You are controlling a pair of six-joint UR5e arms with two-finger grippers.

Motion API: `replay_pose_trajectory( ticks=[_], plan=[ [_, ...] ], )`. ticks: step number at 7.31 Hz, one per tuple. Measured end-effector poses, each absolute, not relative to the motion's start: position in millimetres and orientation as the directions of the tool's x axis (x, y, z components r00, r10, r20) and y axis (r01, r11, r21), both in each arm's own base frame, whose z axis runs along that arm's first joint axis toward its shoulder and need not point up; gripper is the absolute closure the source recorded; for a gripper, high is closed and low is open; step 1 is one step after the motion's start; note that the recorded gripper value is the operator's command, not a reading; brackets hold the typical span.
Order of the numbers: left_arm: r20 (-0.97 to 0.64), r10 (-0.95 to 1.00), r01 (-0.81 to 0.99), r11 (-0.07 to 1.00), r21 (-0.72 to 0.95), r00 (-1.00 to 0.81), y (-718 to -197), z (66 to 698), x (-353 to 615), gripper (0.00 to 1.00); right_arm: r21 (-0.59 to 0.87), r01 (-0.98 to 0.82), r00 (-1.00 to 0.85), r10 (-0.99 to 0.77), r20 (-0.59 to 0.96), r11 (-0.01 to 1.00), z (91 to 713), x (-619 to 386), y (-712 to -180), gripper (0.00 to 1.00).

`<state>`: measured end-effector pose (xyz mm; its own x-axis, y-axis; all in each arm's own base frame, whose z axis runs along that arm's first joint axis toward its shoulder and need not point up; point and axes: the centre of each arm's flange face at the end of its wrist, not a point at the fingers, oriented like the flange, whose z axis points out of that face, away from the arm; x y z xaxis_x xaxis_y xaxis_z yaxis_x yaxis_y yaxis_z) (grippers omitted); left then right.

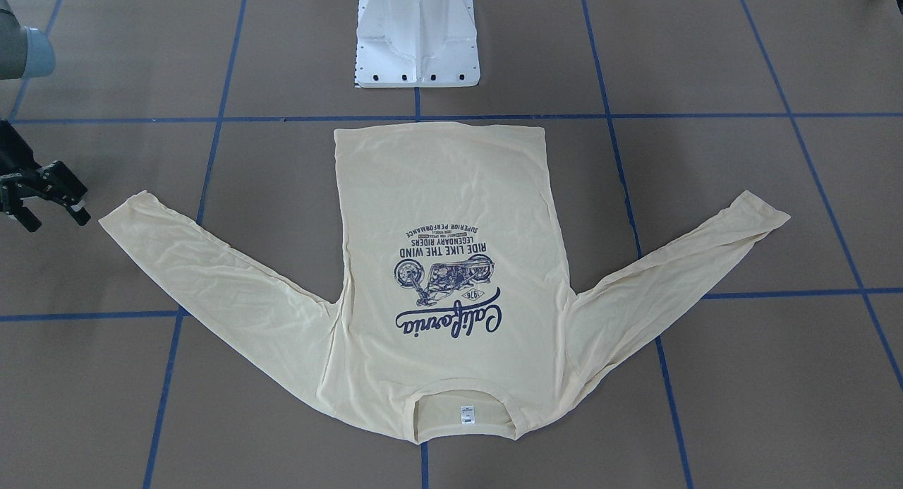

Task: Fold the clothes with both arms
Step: 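Move the right gripper down to the cuff of the sleeve nearest it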

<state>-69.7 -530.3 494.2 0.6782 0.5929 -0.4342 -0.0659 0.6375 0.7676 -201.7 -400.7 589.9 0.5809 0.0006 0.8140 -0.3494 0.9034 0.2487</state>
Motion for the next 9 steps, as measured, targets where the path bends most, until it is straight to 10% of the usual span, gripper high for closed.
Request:
replay_pose_trajectory(
  ticks=[6,9],
  plan=[
    [-0.438,0.591,-0.067,0.642,0.763,0.678,-530,498,-69,0.00,0.324,-0.298,0.665,-0.048,0.745,0.898,614,-244,-356,0.47],
    [-0.438,0.591,-0.067,0.643,0.763,0.678,-530,499,-69,0.00,0.326,-0.289,0.665,-0.057,0.745,0.900,614,-248,-354,0.46]
  ],
)
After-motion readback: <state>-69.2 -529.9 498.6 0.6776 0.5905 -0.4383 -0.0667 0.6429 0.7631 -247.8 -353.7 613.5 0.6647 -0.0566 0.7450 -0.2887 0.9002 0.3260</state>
